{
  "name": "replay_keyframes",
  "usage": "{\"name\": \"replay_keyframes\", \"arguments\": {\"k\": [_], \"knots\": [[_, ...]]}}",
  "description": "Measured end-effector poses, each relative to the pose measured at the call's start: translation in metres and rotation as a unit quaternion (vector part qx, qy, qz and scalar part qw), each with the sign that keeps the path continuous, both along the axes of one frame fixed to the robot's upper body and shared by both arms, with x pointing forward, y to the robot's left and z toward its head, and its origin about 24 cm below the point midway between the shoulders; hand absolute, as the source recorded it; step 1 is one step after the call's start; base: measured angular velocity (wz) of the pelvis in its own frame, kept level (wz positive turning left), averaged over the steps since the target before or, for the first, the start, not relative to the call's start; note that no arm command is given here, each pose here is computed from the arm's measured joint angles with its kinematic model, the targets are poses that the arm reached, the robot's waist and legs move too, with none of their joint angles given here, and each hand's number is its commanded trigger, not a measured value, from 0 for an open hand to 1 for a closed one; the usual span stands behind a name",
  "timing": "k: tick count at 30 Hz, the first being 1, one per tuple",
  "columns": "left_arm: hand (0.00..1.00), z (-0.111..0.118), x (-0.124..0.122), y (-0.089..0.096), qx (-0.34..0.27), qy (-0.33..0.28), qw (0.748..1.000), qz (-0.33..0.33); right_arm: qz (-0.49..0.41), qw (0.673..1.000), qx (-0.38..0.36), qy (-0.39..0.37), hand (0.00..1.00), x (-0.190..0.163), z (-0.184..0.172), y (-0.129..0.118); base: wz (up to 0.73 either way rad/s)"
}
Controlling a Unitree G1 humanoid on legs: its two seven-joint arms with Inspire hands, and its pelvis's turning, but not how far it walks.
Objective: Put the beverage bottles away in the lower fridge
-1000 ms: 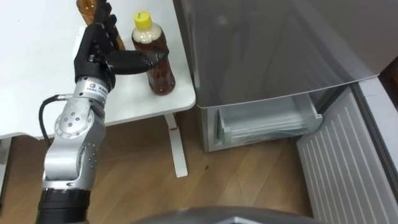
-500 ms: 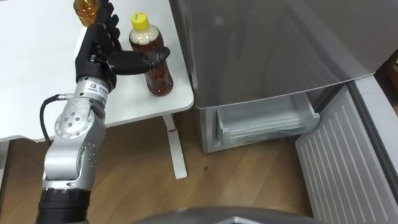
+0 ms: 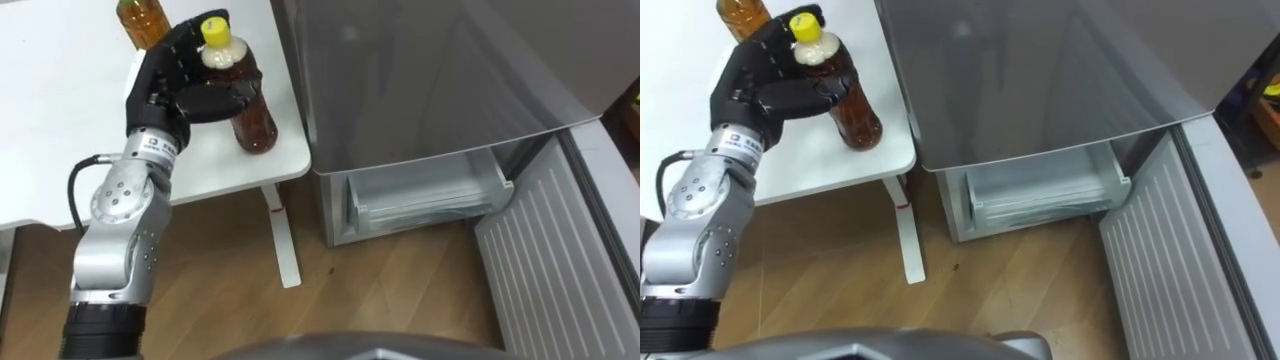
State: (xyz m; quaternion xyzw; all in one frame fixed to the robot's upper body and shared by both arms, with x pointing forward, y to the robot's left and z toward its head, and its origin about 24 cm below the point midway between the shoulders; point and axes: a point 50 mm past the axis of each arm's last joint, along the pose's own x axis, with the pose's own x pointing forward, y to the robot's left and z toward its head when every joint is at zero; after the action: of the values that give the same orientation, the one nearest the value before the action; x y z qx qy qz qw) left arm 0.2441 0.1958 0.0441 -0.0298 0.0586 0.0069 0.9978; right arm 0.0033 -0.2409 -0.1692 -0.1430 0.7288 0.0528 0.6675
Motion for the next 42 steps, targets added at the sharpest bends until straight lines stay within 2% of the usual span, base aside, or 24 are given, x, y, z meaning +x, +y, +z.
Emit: {"name": "replay_keyframes", "arguments": {"k": [12,23,30,37,42], "knots": [[1.00,-0.026,-0.003,-0.013,-0.003,0.066,0.997,-0.038,0.016,1.000,-0.001,0.001,0.00,0.002,0.000,-0.001,0.00],[1.00,-0.027,-0.003,-0.019,-0.004,0.069,0.996,-0.052,0.016,1.000,0.008,-0.001,0.00,0.007,0.000,0.000,0.00],[1.00,-0.018,0.006,-0.022,-0.010,0.050,0.998,-0.044,0.003,1.000,0.000,-0.029,0.00,0.021,-0.001,0.004,0.01],[1.00,-0.015,0.009,-0.035,-0.038,0.035,0.998,-0.042,-0.008,0.998,-0.017,-0.063,0.00,0.035,0.001,0.002,-0.01],[1.00,-0.014,0.009,-0.044,-0.047,0.030,0.997,-0.053,0.019,0.996,-0.029,-0.080,0.00,0.044,0.004,-0.002,-0.01]]}}
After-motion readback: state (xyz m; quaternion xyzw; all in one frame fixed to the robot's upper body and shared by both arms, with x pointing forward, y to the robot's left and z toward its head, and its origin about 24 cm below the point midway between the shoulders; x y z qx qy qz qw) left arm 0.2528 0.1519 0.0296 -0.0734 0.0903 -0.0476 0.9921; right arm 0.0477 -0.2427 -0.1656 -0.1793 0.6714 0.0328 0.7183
